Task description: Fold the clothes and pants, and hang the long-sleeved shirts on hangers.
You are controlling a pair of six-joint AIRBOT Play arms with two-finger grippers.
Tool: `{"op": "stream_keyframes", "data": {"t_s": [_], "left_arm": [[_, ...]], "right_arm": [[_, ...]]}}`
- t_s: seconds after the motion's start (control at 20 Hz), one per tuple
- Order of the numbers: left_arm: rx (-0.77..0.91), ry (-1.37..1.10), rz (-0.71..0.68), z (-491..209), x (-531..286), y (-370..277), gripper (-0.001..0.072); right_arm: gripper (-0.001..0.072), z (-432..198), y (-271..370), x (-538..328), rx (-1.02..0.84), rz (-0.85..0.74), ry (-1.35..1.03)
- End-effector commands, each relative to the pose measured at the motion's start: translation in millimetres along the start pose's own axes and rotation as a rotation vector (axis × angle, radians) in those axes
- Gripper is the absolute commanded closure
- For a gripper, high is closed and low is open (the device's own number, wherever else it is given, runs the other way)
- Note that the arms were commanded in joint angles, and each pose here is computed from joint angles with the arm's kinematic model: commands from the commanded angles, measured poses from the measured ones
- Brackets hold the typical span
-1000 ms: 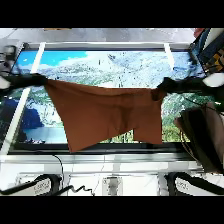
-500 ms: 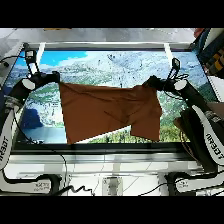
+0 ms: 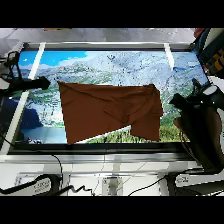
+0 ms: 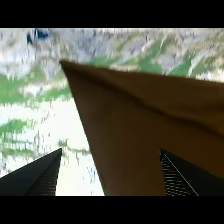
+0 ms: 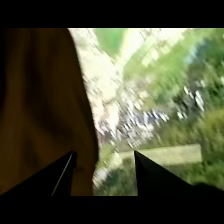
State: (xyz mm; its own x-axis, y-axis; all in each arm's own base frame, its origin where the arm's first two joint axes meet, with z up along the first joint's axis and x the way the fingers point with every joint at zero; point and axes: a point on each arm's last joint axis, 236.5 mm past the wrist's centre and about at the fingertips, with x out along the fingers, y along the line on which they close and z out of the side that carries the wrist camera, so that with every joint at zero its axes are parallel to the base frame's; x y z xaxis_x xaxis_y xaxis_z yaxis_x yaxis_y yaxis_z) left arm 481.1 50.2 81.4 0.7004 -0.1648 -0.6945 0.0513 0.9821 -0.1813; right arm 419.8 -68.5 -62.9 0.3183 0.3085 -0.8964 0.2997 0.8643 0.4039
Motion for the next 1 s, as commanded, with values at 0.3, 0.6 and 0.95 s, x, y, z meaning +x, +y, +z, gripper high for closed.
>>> {"op": "stream_keyframes", "data": {"t_s": [0.3,0.6,0.95], "left_arm": [[-0.319,0.334,-0.014,-169.3,-14.0,8.5,0.0010],[-0.357,0.432,-0.026,-240.2,-27.4,-12.9,0.0011],[-0.382,0.519,-0.054,-272.1,-30.9,-24.2,0.0012]], "right_arm": [[0.0300,-44.0,11.8,54.1,0.092,0.176,0.113],[0.0429,-36.3,34.4,66.6,0.045,0.173,0.070],[0.0700,-34.3,36.1,67.5,0.032,0.164,0.059]]}}
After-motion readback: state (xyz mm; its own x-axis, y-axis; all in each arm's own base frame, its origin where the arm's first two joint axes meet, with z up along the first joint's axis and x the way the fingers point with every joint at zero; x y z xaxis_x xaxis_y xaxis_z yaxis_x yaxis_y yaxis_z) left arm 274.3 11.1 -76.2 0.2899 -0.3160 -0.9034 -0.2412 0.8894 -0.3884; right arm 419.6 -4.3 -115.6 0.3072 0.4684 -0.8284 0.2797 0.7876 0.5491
